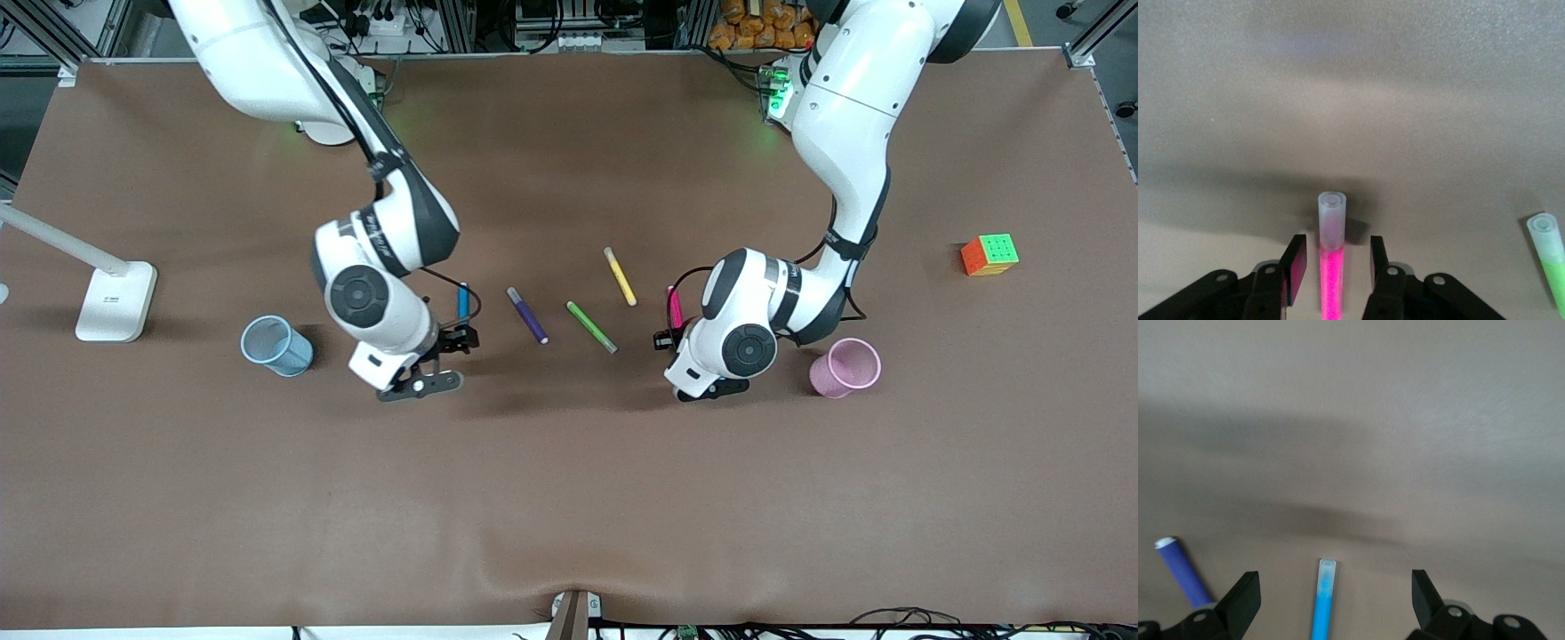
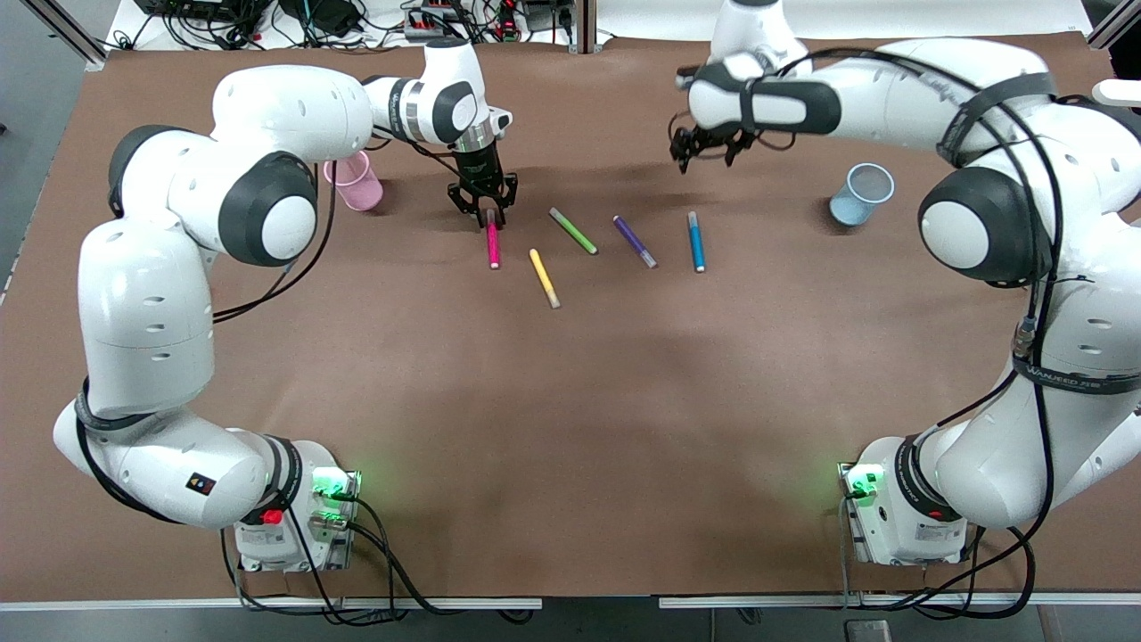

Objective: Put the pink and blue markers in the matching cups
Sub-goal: 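Grasp the pink marker with the left gripper while the right gripper reaches the blue marker, then carry the pink marker over the pink cup while the right gripper grasps the blue marker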

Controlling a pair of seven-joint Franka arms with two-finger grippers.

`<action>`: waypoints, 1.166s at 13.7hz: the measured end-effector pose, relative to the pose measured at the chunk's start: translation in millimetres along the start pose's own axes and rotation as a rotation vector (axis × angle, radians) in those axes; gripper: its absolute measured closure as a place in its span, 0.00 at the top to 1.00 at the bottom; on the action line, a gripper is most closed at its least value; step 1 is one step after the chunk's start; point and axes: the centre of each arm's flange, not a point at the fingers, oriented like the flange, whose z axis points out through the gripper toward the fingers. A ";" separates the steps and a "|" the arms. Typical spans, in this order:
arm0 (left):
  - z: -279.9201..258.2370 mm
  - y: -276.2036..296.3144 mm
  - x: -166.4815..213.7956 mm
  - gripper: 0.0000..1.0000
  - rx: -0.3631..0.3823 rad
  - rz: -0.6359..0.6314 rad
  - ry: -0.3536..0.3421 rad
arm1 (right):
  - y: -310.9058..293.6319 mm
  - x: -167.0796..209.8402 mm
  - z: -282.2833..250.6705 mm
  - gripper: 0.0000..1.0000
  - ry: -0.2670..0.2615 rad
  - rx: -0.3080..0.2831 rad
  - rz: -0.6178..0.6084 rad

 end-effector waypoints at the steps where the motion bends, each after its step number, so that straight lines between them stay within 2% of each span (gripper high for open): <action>1: 1.2 0.2 -0.3 0.42 0.001 0.000 -0.002 | 0.4 -6.3 12.7 1.00 0.004 -0.001 -0.002; 5: 4.3 -1.1 0.7 0.42 0.004 -0.002 -0.005 | 7.5 -29.2 52.9 1.00 0.032 -0.002 -0.001; 8: 8.1 -2.0 1.7 0.40 0.008 -0.004 -0.010 | -0.2 -45.4 70.7 1.00 0.026 -0.007 -0.020; 10: 7.1 -3.6 3.2 0.37 0.007 -0.007 -0.008 | -8.9 -51.4 74.7 1.00 0.017 -0.011 -0.031; 12: 6.2 -4.8 4.2 0.17 0.006 -0.009 -0.008 | -11.0 -54.1 76.9 1.00 0.012 -0.012 -0.013; 16: 2.7 -5.4 6.4 0.17 0.006 -0.009 0.000 | -25.1 -60.5 79.4 1.00 0.008 -0.015 0.028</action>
